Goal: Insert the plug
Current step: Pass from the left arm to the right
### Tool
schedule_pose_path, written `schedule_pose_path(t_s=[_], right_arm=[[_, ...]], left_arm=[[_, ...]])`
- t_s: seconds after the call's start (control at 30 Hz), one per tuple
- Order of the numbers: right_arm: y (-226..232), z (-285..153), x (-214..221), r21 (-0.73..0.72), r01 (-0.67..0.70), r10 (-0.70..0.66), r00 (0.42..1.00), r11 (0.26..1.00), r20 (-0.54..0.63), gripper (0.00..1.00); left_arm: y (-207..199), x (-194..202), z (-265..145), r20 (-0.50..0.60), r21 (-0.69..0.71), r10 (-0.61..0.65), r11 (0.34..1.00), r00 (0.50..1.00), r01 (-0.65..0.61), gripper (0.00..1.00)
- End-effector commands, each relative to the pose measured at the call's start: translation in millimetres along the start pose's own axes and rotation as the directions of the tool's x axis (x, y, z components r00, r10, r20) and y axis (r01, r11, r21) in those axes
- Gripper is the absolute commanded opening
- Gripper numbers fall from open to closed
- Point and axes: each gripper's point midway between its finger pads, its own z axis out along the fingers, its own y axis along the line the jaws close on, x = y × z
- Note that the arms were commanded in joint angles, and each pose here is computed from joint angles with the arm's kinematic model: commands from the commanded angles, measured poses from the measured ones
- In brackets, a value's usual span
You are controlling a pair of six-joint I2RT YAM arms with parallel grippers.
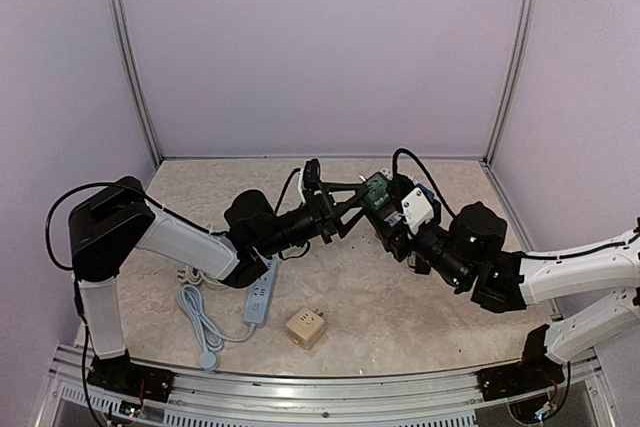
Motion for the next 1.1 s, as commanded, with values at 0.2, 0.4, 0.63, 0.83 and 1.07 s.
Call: schedule_pose_path(t_s=[0.2, 0.4, 0.63, 0.83, 1.07], right_arm=[[-7.3, -28.0, -16.6, -0.070, -0.114, 0.108, 0.991, 0.991, -0.080, 0.00], [-3.2, -41.5, -32.4, -0.204, -0.171, 0.132, 0.972, 0.964, -0.192, 0.00], [18.9, -58.9, -46.0, -0.463, -0.365, 0.215, 0.914, 0.807, -0.345, 0.00], [40.6, -67.3, -57.6, -0.663, -0.506, 0.291, 0.861, 0.551, -0.416, 0.02], [47.9, -55.8, -53.6, -0.710, -0.556, 0.310, 0.831, 0.431, -0.462, 0.00]], left_arm=[[9.5, -17.3, -32.1, 0.067, -0.008, 0.017, 1.000, 0.998, -0.017, 0.88], [18.4, -44.0, -74.9, 0.160, -0.136, 0.089, 0.988, 0.983, -0.067, 0.99], [42.9, -60.1, -120.1, 0.126, -0.539, 0.301, 0.820, 0.945, -0.189, 0.99], [1.4, -86.4, -163.2, 0.004, -0.817, 0.604, 0.461, 0.797, -0.345, 0.99], [-11.4, -100.1, -249.0, 0.019, -0.961, 0.660, 0.220, 0.751, -0.170, 0.99]])
